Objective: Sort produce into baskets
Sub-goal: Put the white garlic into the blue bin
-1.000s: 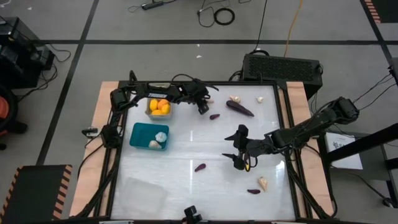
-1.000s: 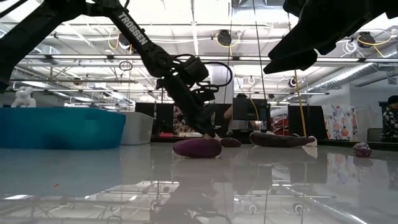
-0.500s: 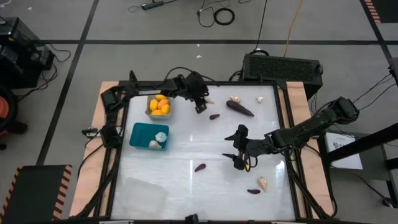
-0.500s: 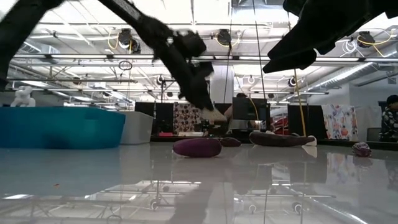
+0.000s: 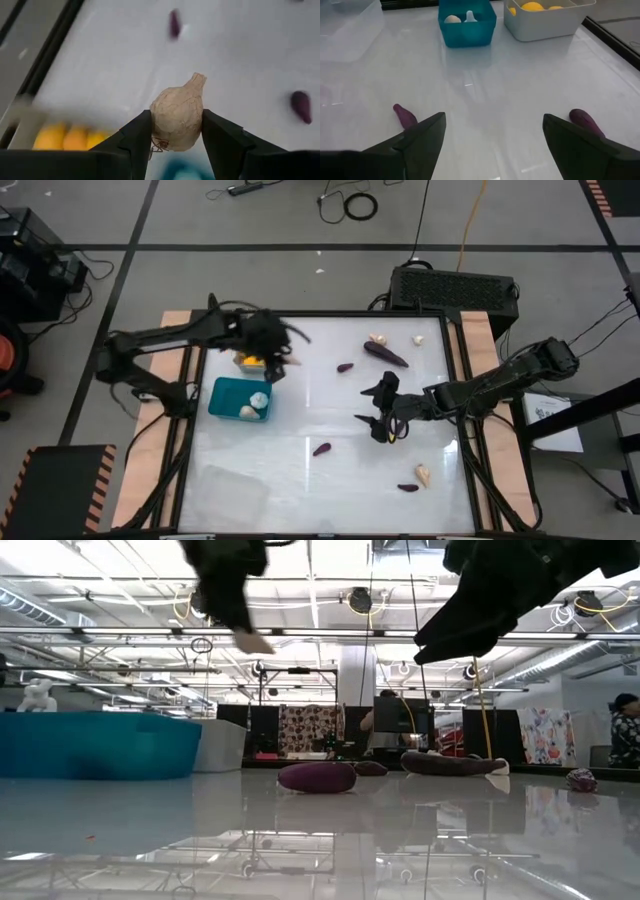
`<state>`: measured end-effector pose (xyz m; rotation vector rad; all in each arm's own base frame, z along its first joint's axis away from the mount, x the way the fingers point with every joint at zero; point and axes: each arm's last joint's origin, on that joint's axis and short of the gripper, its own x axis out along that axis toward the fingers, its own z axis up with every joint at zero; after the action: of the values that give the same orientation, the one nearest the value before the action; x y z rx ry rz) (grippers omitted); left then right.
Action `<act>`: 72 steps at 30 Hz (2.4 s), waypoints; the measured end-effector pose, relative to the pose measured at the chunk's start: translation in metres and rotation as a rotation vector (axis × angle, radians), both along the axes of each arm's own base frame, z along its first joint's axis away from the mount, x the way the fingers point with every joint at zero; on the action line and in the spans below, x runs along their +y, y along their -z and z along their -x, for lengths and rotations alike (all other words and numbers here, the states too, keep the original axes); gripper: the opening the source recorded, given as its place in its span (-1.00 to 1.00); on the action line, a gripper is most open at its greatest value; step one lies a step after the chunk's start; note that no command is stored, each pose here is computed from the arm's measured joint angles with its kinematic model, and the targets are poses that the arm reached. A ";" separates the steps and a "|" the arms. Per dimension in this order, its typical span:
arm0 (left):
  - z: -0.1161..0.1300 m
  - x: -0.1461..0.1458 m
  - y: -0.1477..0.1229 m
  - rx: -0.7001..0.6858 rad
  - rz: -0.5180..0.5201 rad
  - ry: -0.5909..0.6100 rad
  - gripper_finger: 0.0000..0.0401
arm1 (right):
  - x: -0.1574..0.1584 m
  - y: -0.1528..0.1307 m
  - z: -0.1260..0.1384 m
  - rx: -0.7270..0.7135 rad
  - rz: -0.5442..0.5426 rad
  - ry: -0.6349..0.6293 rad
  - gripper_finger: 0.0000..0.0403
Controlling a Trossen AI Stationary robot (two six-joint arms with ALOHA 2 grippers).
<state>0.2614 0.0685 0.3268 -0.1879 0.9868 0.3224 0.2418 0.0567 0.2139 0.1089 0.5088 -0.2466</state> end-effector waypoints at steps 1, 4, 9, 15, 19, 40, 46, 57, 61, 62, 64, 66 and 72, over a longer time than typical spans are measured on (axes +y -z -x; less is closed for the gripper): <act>0.009 -0.006 -0.001 0.014 -0.003 -0.046 -0.17 | 0.000 0.000 0.000 0.003 0.001 -0.001 0.61; 0.034 -0.021 0.001 0.061 0.013 -0.210 -0.17 | 0.000 0.001 0.001 0.015 0.014 -0.009 0.61; 0.060 -0.038 0.020 0.156 0.108 -0.394 -0.17 | 0.000 0.001 0.001 0.028 0.048 -0.029 0.61; 0.075 -0.046 0.048 0.343 0.172 -0.501 -0.17 | 0.000 0.001 0.001 0.038 0.086 -0.052 0.61; 0.074 -0.047 0.061 0.365 0.193 -0.448 -0.17 | 0.000 0.001 0.001 0.037 0.085 -0.052 0.61; 0.075 -0.047 0.068 0.413 0.161 -0.286 0.30 | -0.009 0.000 -0.002 0.019 0.068 -0.006 0.61; 0.063 -0.043 0.066 0.273 0.094 -0.300 0.35 | -0.020 -0.003 -0.002 0.010 0.062 0.041 0.61; 0.001 -0.045 0.071 -0.685 -0.266 0.044 0.35 | -0.070 -0.058 0.006 0.068 0.083 0.357 0.61; 0.011 -0.036 0.081 -0.973 -0.357 0.046 0.35 | -0.096 -0.069 0.016 0.153 0.103 0.530 0.61; 0.015 -0.031 0.080 -0.998 -0.370 0.040 0.35 | -0.103 -0.068 0.019 0.176 0.092 0.559 0.61; 0.022 -0.020 0.079 -1.018 -0.368 0.034 0.35 | -0.117 -0.064 0.024 0.219 0.036 0.583 0.61; 0.025 -0.010 0.080 -1.003 -0.338 0.048 0.35 | -0.132 -0.058 0.028 0.241 -0.021 0.605 0.61; 0.028 -0.002 0.091 -0.922 -0.240 0.159 0.35 | -0.172 -0.041 0.051 0.295 -0.134 0.810 0.61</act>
<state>0.2338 0.0669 0.2354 -0.0234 0.0465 0.1697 0.1904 -0.1157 0.2546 0.4140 0.7579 -1.0321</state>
